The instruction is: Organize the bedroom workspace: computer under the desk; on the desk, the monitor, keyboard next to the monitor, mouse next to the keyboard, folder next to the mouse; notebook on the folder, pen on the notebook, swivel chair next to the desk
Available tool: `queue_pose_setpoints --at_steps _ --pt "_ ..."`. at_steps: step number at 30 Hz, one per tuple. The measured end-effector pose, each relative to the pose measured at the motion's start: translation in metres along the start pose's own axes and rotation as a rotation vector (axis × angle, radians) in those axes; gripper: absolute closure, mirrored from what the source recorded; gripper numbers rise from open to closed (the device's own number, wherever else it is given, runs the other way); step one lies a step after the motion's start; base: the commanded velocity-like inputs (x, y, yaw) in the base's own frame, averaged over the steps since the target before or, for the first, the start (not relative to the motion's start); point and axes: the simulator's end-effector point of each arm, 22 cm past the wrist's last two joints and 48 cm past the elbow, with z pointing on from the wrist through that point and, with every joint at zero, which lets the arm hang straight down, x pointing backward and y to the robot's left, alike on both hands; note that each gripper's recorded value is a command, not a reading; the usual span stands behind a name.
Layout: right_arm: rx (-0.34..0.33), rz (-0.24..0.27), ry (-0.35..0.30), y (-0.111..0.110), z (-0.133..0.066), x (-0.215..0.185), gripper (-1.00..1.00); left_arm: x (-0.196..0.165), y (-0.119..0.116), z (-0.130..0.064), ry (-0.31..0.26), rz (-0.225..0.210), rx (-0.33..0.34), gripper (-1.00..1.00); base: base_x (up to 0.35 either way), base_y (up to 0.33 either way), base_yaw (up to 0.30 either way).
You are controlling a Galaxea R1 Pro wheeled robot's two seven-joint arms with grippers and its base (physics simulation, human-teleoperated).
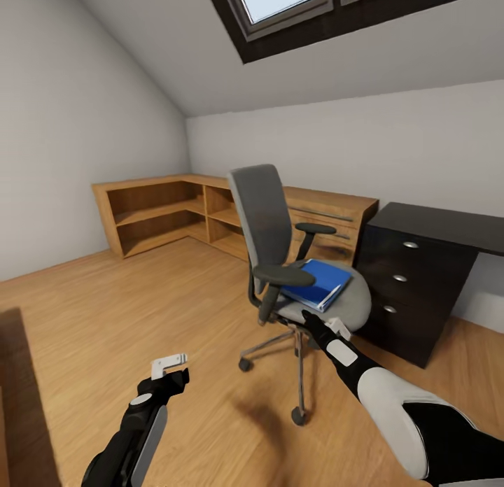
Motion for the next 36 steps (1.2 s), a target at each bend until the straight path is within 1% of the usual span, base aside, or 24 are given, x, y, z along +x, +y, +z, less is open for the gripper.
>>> queue_pose_setpoints --at_steps 5,16,24,36 --pt "0.0 0.0 0.0 -0.0002 0.0 -0.0002 -1.0 0.0001 -0.0004 0.0 0.0 0.001 0.001 -1.0 0.0 0.0 0.091" --pt "0.0 -0.001 0.0 -0.0005 -0.0001 -0.0006 -1.0 0.0 -0.0005 0.0 0.0 0.001 0.001 -1.0 -0.003 0.0 0.007" --pt "0.002 0.0 0.0 -0.0015 0.0001 -0.0004 -1.0 -0.0001 -0.0008 0.0001 0.0 0.001 0.002 -1.0 -0.191 0.0 0.0" --pt "-0.001 -0.001 -0.001 -0.0003 -0.0001 -0.001 -1.0 -0.0004 -0.0009 -0.0001 -0.001 0.001 0.003 -1.0 -0.02 0.0 0.0"
